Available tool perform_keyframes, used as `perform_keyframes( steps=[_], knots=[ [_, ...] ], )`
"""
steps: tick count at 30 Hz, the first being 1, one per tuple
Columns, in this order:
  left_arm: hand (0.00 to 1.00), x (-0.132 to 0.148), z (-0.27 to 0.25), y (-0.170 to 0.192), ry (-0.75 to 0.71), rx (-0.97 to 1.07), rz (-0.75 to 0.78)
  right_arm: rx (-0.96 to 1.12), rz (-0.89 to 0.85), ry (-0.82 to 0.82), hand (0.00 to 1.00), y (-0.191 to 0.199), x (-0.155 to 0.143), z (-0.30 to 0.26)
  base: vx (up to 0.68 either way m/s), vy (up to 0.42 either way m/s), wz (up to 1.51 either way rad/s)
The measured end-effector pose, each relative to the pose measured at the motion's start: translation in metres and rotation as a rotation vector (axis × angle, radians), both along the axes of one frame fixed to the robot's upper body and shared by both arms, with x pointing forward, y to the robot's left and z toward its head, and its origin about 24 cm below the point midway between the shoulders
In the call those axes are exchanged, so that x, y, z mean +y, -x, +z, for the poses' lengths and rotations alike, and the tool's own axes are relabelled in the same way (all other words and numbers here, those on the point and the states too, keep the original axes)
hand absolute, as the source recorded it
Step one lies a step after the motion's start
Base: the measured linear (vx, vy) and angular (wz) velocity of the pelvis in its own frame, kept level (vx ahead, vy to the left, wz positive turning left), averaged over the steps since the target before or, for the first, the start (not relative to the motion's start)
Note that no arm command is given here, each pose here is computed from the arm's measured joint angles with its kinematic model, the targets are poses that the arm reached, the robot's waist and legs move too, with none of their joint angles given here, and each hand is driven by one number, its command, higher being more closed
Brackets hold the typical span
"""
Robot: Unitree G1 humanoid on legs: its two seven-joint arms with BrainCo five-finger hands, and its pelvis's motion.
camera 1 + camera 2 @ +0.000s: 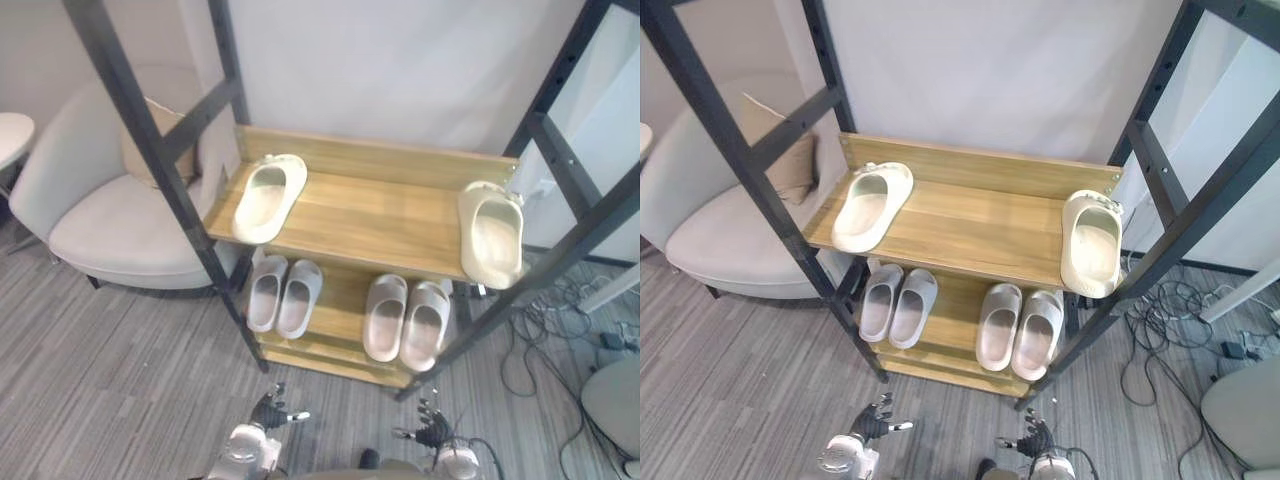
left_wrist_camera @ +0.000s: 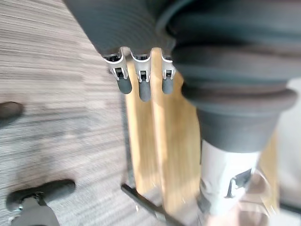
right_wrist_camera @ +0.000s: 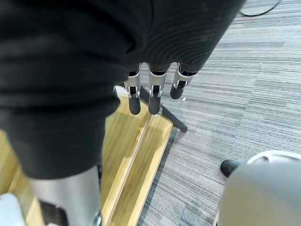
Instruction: Organize the slippers on the shoe rack
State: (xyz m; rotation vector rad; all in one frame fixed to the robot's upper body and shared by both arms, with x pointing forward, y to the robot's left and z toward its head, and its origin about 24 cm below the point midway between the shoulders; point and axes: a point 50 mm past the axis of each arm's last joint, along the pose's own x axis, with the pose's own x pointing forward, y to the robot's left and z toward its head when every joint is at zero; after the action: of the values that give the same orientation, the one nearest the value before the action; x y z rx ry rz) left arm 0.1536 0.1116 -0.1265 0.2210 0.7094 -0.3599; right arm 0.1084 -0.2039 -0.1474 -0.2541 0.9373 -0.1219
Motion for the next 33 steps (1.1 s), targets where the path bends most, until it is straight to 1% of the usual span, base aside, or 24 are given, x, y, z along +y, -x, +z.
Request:
perform_keyframes(
  steps=[4, 6, 7, 9, 10, 12, 14, 15, 17, 18, 20, 21, 22, 26, 28, 31, 33],
  knots=[
    [0.0, -0.027, 0.026, -0.013, 0.093, -0.132, -0.126, 0.023, -0.076, -0.006, 0.0, 0.007, -0.007, -0.003, -0.04, 0.002, 0.01],
    [0.0, -0.046, 0.054, -0.019, 0.193, -0.26, -0.204, 0.075, -0.085, -0.001, 0.0, 0.018, -0.01, -0.007, -0.01, -0.007, 0.07],
    [0.0, -0.048, 0.057, -0.019, 0.205, -0.271, -0.211, 0.084, -0.087, -0.001, 0.0, 0.021, -0.01, -0.008, 0.02, -0.016, 0.1],
    [0.0, -0.064, 0.09, -0.022, 0.344, -0.386, -0.254, 0.137, -0.101, 0.008, 0.0, 0.04, -0.014, -0.011, 0.04, -0.018, 0.08],
    [0.0, -0.065, 0.093, -0.022, 0.357, -0.398, -0.258, 0.141, -0.099, 0.009, 0.0, 0.041, -0.014, -0.011, 0.03, -0.01, 0.06],
    [0.0, -0.074, 0.122, -0.028, 0.454, -0.506, -0.274, 0.16, -0.111, 0.009, 0.0, 0.047, -0.016, -0.013, 0.05, -0.013, 0.04],
    [0.0, -0.077, 0.141, -0.031, 0.512, -0.577, -0.274, 0.164, -0.108, 0.011, 0.0, 0.049, -0.016, -0.013, 0.07, -0.02, 0.05],
    [0.0, -0.079, 0.158, -0.035, 0.546, -0.644, -0.276, 0.171, -0.103, 0.014, 0.0, 0.051, -0.017, -0.013, 0.06, -0.013, 0.04],
    [0.0, -0.08, 0.17, -0.041, 0.558, -0.7, -0.29, 0.173, -0.095, 0.016, 0.0, 0.051, -0.017, -0.013, 0.07, -0.005, 0.05],
    [0.0, -0.081, 0.183, -0.05, 0.56, -0.763, -0.298, 0.175, -0.075, 0.02, 0.0, 0.05, -0.016, -0.013, 0.07, -0.004, 0.05],
    [0.0, -0.081, 0.193, -0.059, 0.554, -0.816, -0.294, 0.174, -0.06, 0.021, 0.0, 0.049, -0.015, -0.013, 0.04, 0.001, -0.01],
    [0.0, -0.076, 0.205, -0.071, 0.527, -0.883, -0.268, 0.172, -0.057, 0.026, 0.0, 0.048, -0.017, -0.013, 0.04, 0.003, -0.05],
    [0.0, -0.076, 0.206, -0.072, 0.524, -0.889, -0.266, 0.172, -0.056, 0.026, 0.0, 0.048, -0.017, -0.013, 0.03, 0.0, -0.07],
    [0.0, -0.056, 0.23, -0.1, 0.399, -1.048, -0.181, 0.169, -0.04, 0.021, 0.0, 0.046, -0.015, -0.013, 0.02, 0.002, -0.07],
    [0.0, -0.039, 0.239, -0.118, 0.32, -1.105, -0.115, 0.167, -0.026, 0.019, 0.0, 0.044, -0.014, -0.012, -0.01, 0.014, -0.18],
    [0.0, -0.006, 0.247, -0.147, 0.179, -1.151, 0.006, 0.161, -0.005, 0.013, 0.0, 0.04, -0.013, -0.012, -0.04, 0.006, -0.15],
    [0.0, 0.018, 0.251, -0.159, 0.087, -1.17, 0.087, 0.162, 0.002, 0.007, 0.0, 0.039, -0.012, -0.012, -0.06, -0.002, -0.2]
  ],
)
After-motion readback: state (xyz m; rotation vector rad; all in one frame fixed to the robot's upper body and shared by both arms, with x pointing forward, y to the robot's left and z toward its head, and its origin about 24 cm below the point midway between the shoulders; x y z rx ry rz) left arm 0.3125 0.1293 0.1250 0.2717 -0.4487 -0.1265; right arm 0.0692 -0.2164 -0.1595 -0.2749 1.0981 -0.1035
